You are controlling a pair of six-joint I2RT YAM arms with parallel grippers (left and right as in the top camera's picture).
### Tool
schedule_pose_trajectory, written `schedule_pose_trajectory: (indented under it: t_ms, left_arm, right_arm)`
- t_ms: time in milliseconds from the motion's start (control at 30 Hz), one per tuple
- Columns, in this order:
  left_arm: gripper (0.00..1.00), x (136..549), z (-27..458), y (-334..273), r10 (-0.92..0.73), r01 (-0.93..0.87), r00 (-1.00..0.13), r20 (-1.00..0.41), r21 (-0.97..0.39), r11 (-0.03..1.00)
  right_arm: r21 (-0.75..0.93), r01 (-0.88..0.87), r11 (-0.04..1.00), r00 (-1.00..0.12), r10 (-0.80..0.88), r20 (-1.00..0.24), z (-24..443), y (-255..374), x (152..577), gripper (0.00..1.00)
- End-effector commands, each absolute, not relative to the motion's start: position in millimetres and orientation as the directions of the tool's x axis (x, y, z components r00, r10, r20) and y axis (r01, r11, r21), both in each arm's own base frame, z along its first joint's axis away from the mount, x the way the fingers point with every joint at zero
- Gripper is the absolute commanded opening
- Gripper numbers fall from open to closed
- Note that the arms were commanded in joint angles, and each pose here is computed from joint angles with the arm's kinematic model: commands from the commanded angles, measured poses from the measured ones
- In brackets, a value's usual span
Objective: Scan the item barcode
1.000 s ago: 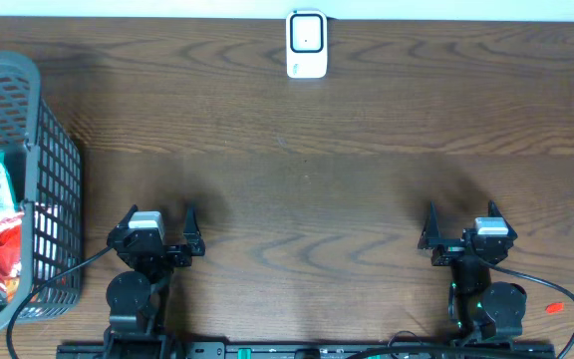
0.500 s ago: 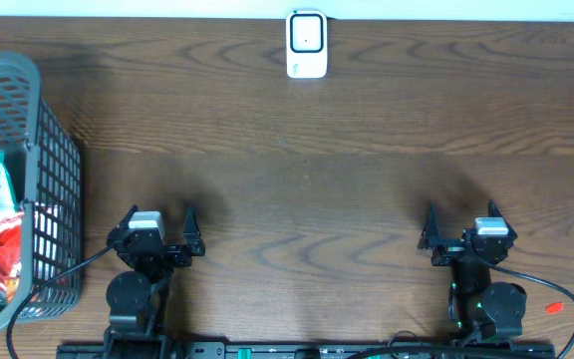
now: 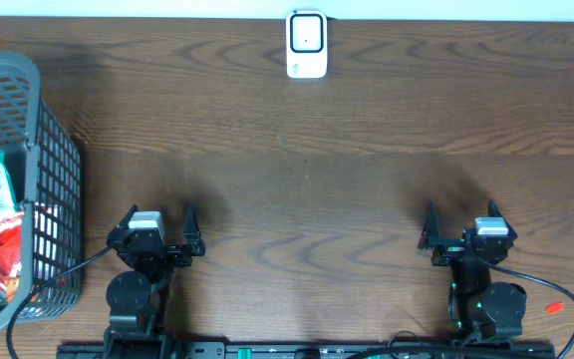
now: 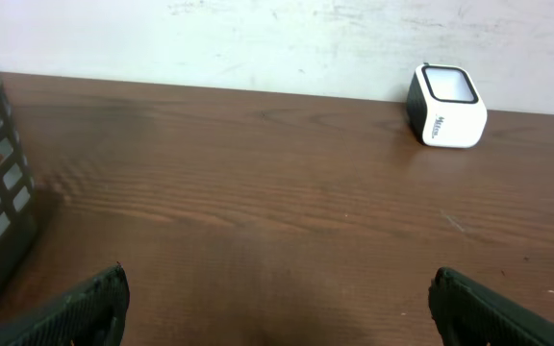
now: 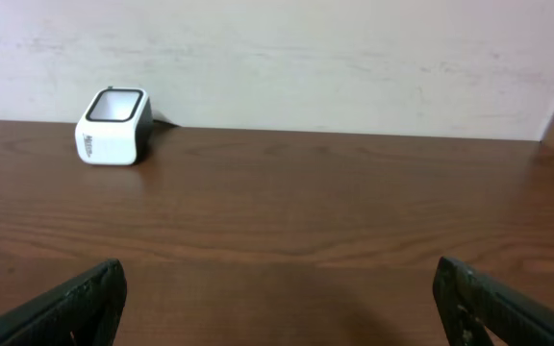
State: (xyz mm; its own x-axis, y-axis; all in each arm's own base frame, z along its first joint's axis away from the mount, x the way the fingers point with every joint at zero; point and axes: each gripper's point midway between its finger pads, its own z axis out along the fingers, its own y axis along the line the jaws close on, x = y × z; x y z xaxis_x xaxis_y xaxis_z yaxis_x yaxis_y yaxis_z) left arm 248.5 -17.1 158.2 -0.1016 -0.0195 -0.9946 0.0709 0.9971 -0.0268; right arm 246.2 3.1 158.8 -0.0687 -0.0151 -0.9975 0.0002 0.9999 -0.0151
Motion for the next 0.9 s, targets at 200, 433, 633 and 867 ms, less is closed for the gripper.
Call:
schedule_pose_trajectory:
  t_ms: [200, 433, 633, 867]
  left_arm:
    - [0.99, 248.5, 140.2, -12.0, -0.011, 0.042, -0.145, -0.989, -0.017, 0.999]
    - [0.99, 248.7, 142.2, -12.0, -0.011, 0.042, -0.137, -0.990, -0.017, 0.999]
    - [0.99, 249.2, 145.6, -12.1, -0.012, 0.042, -0.123, -0.992, -0.017, 0.999]
    - [0.99, 249.0, 149.8, -21.0, -0.013, 0.094, -0.107, -0.994, -0.023, 0.995]
  right_arm:
    - [-0.027, -0.003, 1.000, -0.071, -0.027, -0.997, 157.4, 4.6, 246.2, 0.99]
    - [-0.027, -0.003, 1.000, -0.071, -0.027, -0.997, 157.4, 4.6, 246.2, 0.99]
    - [-0.028, 0.001, 1.000, -0.071, -0.028, -0.997, 157.5, 3.9, 246.2, 0.99]
    - [-0.028, 0.004, 1.000, -0.068, -0.028, -0.997, 158.2, 3.5, 246.3, 0.99]
